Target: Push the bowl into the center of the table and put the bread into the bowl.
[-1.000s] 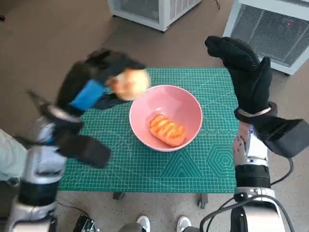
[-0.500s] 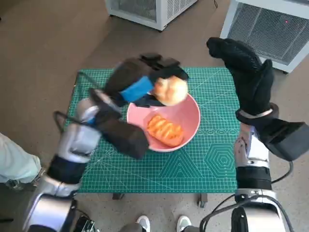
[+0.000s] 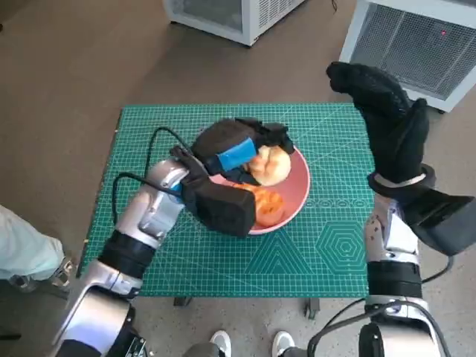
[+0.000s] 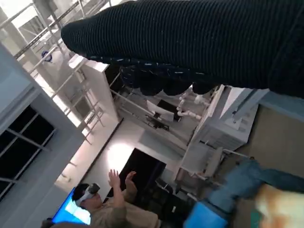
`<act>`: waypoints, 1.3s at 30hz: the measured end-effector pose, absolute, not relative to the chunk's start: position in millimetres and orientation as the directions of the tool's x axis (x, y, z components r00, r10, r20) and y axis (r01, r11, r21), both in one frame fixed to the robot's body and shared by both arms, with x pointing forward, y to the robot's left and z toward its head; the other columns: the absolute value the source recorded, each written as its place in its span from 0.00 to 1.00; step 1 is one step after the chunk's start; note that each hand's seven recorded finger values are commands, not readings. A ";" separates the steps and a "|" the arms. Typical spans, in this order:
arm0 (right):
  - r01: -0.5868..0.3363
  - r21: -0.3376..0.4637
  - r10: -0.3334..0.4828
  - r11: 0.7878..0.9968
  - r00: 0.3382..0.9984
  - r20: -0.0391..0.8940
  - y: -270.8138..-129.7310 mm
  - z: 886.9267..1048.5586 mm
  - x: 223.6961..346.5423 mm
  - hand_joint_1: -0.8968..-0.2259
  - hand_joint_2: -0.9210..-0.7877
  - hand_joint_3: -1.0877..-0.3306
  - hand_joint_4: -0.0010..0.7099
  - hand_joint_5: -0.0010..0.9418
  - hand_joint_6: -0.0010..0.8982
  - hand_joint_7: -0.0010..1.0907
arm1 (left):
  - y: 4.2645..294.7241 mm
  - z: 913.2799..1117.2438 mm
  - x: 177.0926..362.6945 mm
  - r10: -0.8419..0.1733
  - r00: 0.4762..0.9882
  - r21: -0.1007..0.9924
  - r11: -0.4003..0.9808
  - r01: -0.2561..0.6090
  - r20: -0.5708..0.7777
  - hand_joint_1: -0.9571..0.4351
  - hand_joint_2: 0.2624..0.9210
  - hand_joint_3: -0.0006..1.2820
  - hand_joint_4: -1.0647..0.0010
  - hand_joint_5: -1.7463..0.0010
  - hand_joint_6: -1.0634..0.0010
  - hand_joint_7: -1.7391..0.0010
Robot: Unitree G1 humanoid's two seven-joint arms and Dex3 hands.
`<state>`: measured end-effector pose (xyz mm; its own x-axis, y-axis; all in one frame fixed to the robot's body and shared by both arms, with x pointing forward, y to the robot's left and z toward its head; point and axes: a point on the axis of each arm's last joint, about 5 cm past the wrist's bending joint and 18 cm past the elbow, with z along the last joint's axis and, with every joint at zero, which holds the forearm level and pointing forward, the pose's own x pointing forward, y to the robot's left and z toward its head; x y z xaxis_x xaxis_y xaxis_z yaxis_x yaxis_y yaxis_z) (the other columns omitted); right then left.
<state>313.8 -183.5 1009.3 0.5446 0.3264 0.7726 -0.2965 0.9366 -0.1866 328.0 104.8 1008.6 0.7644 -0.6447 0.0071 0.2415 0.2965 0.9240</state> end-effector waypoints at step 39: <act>-0.261 -0.172 0.292 0.950 0.545 0.786 -183.3 1010.8 314.4 0.34 0.00 0.51 0.29 0.00 0.26 0.15 | 169.3 1053.9 317.1 -0.571 0.694 0.568 0.775 0.278 0.439 0.21 1.00 0.27 0.86 0.99 0.76 0.97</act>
<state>314.4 -183.3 1010.8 0.5447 0.2916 0.7863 -0.2610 0.9500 -0.1715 317.1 169.3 1053.9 0.6935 -0.5710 0.4394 0.2779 0.7747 0.5680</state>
